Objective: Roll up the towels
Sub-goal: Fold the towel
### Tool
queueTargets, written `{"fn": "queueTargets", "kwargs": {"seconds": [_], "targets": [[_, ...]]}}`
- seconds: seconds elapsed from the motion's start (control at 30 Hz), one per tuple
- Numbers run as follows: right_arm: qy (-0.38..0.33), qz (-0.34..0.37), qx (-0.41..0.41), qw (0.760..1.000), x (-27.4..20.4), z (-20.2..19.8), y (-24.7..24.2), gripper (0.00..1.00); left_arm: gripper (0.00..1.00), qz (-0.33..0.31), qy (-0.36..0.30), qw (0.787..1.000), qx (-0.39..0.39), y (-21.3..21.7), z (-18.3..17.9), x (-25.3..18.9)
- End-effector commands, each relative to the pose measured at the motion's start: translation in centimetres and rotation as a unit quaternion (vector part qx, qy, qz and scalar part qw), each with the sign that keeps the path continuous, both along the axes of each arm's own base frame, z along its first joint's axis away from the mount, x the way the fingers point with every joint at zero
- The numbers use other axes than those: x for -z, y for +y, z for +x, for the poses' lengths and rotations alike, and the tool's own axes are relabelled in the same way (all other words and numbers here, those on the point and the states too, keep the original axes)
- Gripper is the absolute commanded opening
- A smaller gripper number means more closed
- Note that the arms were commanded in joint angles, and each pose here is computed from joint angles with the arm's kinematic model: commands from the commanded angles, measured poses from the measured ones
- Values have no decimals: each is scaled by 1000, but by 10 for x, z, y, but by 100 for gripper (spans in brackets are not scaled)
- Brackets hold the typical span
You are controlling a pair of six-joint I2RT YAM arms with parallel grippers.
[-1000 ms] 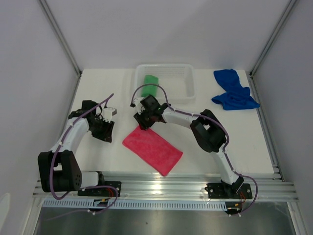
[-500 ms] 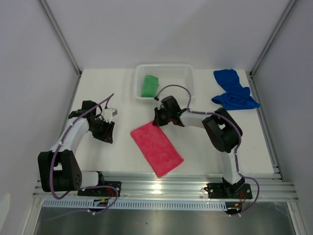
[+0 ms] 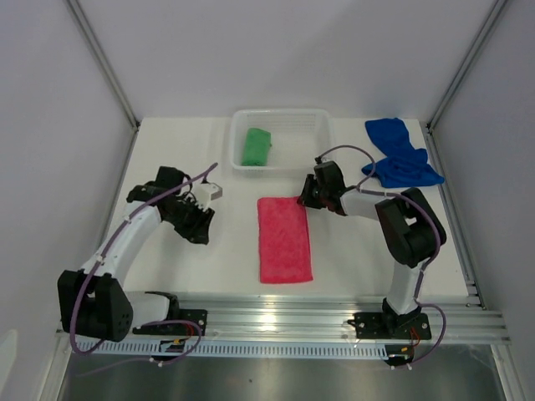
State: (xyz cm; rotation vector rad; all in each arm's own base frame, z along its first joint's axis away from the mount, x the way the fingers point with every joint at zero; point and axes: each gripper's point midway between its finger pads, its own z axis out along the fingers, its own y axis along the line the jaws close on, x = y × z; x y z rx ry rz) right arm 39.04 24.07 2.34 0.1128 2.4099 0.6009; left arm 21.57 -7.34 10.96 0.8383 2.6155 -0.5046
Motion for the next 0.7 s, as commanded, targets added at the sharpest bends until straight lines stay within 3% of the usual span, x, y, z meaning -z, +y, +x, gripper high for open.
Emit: {"fn": "queueTargets", "kwargs": {"seconds": [0.0,0.2,0.33,0.37,0.47,0.6,0.67], "targets": [[-20,-6,-18,1000,-20,19,4,30,47,-8,-46,996,74,-26,-7,-25],[-90,-57,-15,994,-95,1,-33,40,49,21,-109,972,206,-63,-38,-37],[-148,-99,-69,982,-142,-30,-50,40,52,43,-194,923,328,-94,-61,-39],[-184,-77,-93,976,-170,-44,-46,40,54,56,-216,916,334,-96,-58,-37],[-244,-58,-146,957,-190,-78,-41,40,57,35,-271,884,380,-129,-61,-39],[-370,-13,-142,918,-239,-122,-59,43,57,28,-291,848,442,-166,-72,-22],[-373,-5,-138,917,-227,-132,-63,47,57,45,-288,825,484,-179,-83,1]]}}
